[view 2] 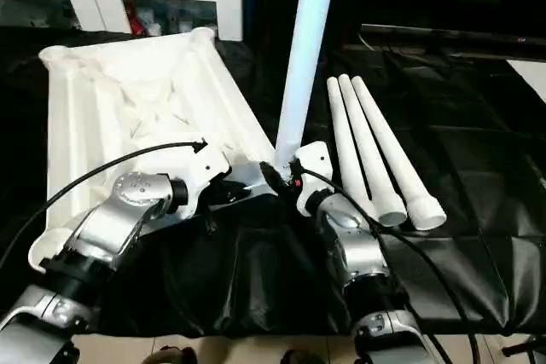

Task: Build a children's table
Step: Rotate leg to tighten

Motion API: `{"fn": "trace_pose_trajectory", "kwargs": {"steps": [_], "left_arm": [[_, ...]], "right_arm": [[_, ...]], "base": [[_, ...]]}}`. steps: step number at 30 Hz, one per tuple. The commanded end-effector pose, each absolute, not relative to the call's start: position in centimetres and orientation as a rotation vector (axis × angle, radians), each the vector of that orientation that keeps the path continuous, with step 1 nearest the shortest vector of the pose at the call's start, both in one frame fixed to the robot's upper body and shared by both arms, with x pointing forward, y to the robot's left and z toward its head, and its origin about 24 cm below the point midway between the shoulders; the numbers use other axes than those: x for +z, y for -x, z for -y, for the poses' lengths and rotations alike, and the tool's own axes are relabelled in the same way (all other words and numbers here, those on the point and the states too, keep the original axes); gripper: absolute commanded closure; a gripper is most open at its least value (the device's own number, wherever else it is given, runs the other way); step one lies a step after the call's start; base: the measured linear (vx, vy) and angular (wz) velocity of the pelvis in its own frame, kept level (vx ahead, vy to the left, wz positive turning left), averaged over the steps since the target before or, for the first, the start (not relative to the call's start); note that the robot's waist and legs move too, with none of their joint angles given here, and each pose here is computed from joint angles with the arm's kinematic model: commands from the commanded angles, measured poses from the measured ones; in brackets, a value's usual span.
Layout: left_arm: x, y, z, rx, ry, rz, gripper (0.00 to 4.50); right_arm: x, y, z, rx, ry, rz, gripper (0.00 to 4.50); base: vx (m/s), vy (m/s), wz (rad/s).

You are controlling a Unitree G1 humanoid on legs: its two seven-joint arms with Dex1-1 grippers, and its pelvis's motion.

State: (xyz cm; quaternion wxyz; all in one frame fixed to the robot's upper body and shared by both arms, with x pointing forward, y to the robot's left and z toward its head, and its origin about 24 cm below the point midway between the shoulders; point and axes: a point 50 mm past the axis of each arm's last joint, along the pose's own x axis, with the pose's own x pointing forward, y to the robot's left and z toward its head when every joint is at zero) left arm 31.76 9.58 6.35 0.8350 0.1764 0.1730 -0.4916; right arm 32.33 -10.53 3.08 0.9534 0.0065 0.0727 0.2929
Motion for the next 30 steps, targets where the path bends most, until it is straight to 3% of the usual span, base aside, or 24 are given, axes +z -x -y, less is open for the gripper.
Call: {"fn": "trace_pose_trajectory", "kwargs": {"steps": [1,7,13,20,25,30], "left_arm": [[7.8,-31.1,-6.9,-1.149,-0.331,-0.245,4.5],[7.8,-30.3,-7.6,-1.277,-0.352,-0.259,4.5],[7.6,-30.4,-9.1,-1.369,-0.39,-0.305,4.5],[7.7,-30.7,-10.3,-1.425,-0.417,-0.338,4.5],[7.6,-30.9,-10.9,-1.447,-0.442,-0.359,4.5],[7.6,-31.5,-11.2,-1.423,-0.444,-0.361,4.5]], "right_arm": [[0.9,-30.4,7.4,0.784,-0.021,-0.251,0.81],[1.4,-29.7,9.1,0.926,0.027,-0.233,0.65],[2.2,-28.4,11.7,1.178,0.074,-0.266,0.65],[2.7,-28.0,13.7,1.293,0.133,-0.317,1.34],[2.7,-27.5,14.1,1.345,0.148,-0.349,1.7],[2.5,-27.4,13.9,1.356,0.147,-0.353,1.75]], "base": [[0.0,0.0,0.0],[0.0,0.0,0.0],[0.0,0.0,0.0],[0.0,0.0,0.0],[0.0,0.0,0.0],[0.0,0.0,0.0]]}}
